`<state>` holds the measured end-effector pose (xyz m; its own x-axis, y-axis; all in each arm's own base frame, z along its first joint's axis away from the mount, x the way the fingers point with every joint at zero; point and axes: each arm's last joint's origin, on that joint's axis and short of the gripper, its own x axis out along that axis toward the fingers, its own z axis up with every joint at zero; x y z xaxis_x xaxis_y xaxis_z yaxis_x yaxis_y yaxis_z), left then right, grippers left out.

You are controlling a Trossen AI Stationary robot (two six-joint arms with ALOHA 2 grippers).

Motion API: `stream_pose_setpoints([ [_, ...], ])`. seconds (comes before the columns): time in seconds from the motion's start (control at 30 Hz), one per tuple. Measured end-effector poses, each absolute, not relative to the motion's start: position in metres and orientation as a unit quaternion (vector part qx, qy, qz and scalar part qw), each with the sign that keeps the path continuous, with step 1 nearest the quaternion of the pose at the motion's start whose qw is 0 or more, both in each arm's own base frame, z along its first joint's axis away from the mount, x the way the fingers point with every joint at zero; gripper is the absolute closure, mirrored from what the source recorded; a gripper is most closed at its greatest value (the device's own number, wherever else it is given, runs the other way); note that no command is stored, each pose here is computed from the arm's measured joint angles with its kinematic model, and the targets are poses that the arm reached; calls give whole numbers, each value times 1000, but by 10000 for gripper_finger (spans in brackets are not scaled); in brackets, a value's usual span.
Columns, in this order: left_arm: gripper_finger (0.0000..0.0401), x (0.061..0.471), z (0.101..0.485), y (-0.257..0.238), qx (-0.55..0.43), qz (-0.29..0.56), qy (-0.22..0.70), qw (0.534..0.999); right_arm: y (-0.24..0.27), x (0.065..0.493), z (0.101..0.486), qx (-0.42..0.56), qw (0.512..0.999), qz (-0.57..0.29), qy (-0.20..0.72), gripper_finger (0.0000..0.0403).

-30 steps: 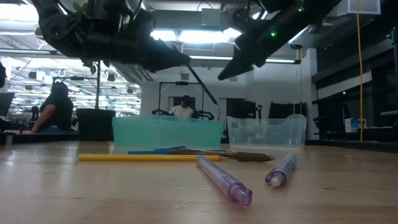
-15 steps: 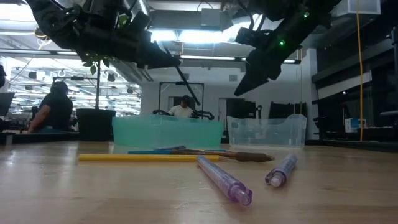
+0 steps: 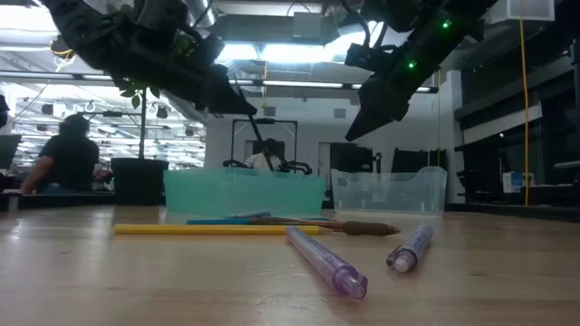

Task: Sort pens & pencils
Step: Put the black pencil into the blue bin

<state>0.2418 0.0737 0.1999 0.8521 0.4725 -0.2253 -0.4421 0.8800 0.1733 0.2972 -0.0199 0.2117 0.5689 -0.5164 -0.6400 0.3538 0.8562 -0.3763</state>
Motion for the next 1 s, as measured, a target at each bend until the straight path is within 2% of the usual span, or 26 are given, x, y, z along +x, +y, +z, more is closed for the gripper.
stream_pose_setpoints([
  [0.3, 385, 254, 226, 91, 39, 247, 223, 942, -20, 297, 212, -103, 880, -248, 391, 250],
  [0.53, 385, 251, 225, 101, 8, 236, 284, 929, -20, 297, 212, -105, 880, -247, 392, 250],
  [1.0, 385, 253, 225, 104, 1, 223, 283, 933, -20, 297, 212, -104, 880, -247, 392, 250],
])
